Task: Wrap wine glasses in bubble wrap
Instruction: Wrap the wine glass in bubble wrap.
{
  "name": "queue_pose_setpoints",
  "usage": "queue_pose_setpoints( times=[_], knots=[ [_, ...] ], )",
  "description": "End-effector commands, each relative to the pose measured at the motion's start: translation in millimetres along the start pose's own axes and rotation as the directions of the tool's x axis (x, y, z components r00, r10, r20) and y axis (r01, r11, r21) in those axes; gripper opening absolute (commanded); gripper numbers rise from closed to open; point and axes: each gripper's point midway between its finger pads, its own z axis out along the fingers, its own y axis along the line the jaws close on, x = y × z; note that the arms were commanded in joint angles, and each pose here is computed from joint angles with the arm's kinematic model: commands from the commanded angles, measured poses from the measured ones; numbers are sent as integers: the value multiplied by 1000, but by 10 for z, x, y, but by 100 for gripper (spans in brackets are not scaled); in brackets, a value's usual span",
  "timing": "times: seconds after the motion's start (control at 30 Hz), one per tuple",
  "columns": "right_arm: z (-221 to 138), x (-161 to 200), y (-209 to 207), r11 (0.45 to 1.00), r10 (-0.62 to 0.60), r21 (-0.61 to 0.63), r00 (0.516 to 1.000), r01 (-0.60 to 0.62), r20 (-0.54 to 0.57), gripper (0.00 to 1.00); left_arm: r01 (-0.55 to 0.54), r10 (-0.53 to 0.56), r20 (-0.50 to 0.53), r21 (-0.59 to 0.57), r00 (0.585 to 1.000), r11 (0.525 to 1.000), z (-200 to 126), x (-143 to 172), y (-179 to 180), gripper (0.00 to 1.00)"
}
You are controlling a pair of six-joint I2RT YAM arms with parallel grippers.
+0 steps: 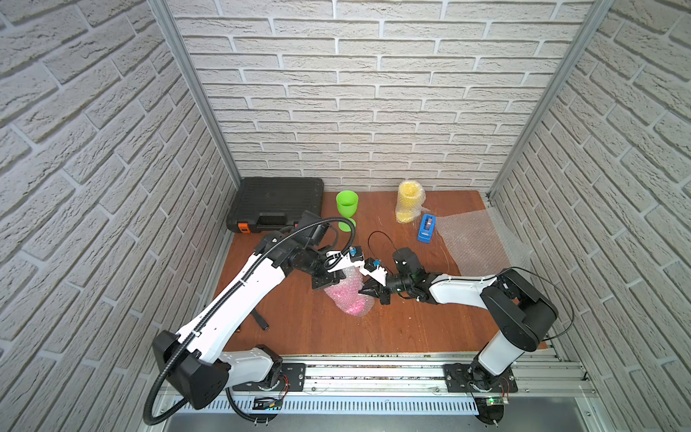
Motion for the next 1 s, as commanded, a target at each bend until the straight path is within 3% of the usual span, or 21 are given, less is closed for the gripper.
queue_pose_setpoints(
  times=[0.0, 0.47, 0.6, 0.7, 0.83, 0.97],
  knots=[
    [1, 29, 8, 1000, -22, 11, 1000, 21, 13, 3, 50, -44, -89, 66, 995, 997, 205, 164, -20, 0],
    [-45, -7, -66, 996, -18, 83, 994, 9, 108, 3, 231, -168, -263, 233, 950, 945, 1097, 713, -239, 0],
    [-46, 27, -67, 996, -13, 88, 994, 4, 106, 3, 280, -179, -363, 248, 914, 928, 1192, 933, -348, 12],
    [-51, 54, -73, 996, -11, 94, 995, 2, 98, 3, 280, -184, -377, 217, 908, 935, 1186, 955, -306, 22],
    [-58, 102, -70, 995, -5, 95, 996, -3, 85, 3, 246, -190, -299, 161, 935, 956, 993, 702, -163, 40],
    [-55, 137, -64, 996, -1, 93, 997, -6, 73, 3, 199, -179, -187, 91, 966, 976, 675, 372, -6, 49]
  ],
)
